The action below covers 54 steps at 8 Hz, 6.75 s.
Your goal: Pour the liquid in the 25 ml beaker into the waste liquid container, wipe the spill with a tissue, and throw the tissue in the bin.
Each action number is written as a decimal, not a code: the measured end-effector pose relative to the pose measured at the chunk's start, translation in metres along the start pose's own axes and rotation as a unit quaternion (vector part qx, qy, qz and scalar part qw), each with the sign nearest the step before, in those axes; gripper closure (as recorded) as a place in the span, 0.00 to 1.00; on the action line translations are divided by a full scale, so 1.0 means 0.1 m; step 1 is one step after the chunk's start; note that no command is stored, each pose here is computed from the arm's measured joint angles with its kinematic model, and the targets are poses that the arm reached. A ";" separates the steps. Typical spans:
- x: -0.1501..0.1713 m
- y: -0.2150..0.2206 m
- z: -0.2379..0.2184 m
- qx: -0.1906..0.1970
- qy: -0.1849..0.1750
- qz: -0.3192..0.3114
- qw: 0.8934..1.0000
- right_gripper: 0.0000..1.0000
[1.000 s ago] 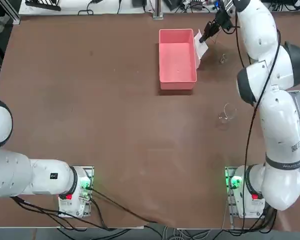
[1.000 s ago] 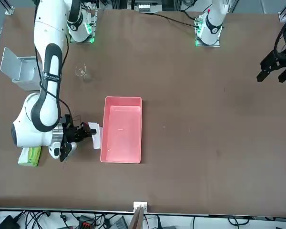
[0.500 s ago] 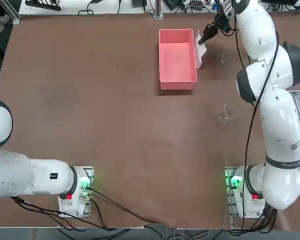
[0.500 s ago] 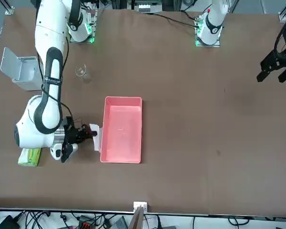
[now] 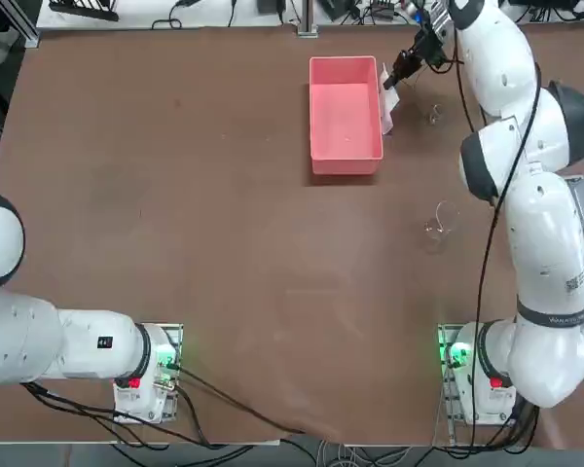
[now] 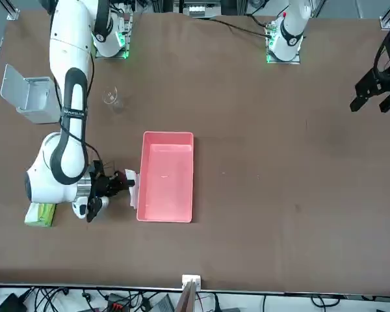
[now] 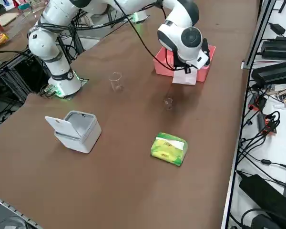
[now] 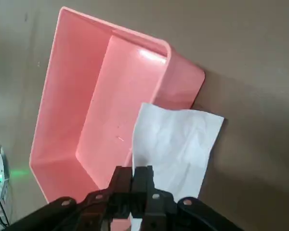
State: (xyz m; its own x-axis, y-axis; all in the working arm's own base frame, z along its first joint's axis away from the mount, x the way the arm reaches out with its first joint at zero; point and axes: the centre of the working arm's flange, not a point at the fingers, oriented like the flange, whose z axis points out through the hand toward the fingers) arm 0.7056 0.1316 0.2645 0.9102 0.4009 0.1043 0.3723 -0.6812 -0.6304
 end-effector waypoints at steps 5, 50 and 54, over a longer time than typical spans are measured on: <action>-0.01 0.12 0.20 0.006 0.003 0.000 1.000 0.99; -0.02 0.58 0.89 -0.006 0.015 -0.031 0.999 0.98; 0.07 0.59 0.84 -0.012 0.033 -0.037 0.999 0.98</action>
State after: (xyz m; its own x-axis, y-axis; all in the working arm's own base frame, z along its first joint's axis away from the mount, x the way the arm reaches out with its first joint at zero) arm 0.7181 0.1460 0.1634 0.8895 0.4103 0.2009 0.4428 -0.6660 -0.6004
